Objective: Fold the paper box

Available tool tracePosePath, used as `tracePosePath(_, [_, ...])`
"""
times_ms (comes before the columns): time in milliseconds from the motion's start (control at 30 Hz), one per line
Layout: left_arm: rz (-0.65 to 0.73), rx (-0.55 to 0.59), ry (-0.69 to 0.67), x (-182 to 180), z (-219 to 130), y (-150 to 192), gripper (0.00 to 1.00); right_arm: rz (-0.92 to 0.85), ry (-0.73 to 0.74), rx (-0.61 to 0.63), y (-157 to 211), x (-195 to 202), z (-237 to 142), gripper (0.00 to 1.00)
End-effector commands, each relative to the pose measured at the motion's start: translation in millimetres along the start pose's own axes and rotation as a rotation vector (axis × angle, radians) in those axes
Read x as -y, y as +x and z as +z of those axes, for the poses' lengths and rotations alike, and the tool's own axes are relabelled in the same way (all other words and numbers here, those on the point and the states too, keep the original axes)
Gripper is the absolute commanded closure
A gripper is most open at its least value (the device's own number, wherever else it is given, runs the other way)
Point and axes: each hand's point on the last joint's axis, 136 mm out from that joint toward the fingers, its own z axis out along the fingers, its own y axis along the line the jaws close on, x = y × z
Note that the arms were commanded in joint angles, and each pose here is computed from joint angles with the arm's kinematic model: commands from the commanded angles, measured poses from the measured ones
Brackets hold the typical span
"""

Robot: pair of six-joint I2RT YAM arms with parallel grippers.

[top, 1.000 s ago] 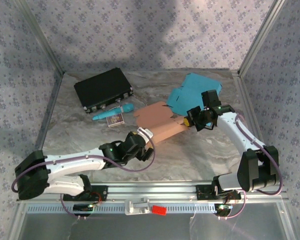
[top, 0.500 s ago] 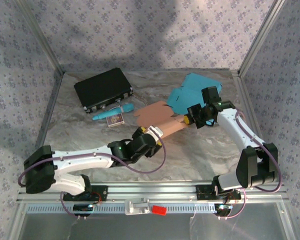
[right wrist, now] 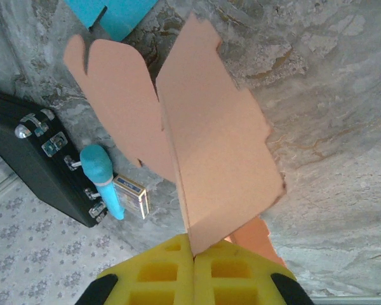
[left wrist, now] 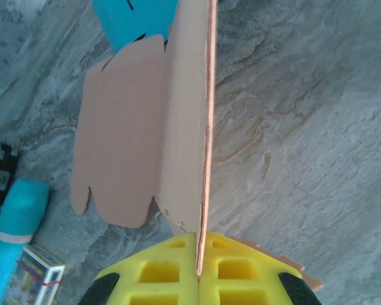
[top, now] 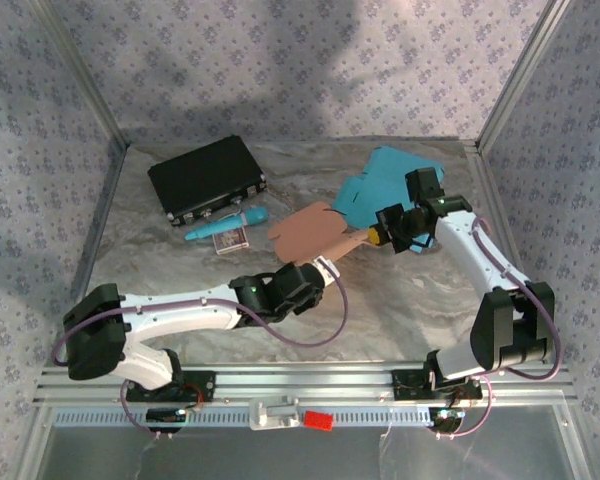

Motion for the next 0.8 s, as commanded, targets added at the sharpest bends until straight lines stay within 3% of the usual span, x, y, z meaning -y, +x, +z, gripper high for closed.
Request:
tracePosePath(0, [0.029,0.008,0.016,1.3,-4.4,-13.6,1.00,-0.023,-0.031,-0.004,5.0,-15.1,-20.0,0.83])
tracePosePath(100, [-0.008,-0.004,0.034,-0.2,-5.6,-17.8,1.00,-0.116,-0.093,0.116,2.8,-27.6,-56.6,0.63])
tracePosePath(233, [-0.079,-0.020,0.081,-3.2,-6.3,-24.3,1.00,-0.163,-0.137,0.278,6.3,-19.9,-106.5,0.49])
tracePosePath(467, [-0.125,-0.066,0.150,-7.9,-5.2,-35.5,1.00,-0.204,-0.125,0.296,56.9,0.0,-113.1,0.46])
tracePosePath(767, [-0.133,-0.110,0.170,-11.6,-0.2,-46.5,1.00,-0.178,-0.040,0.223,88.6,-21.8,-52.8,0.48])
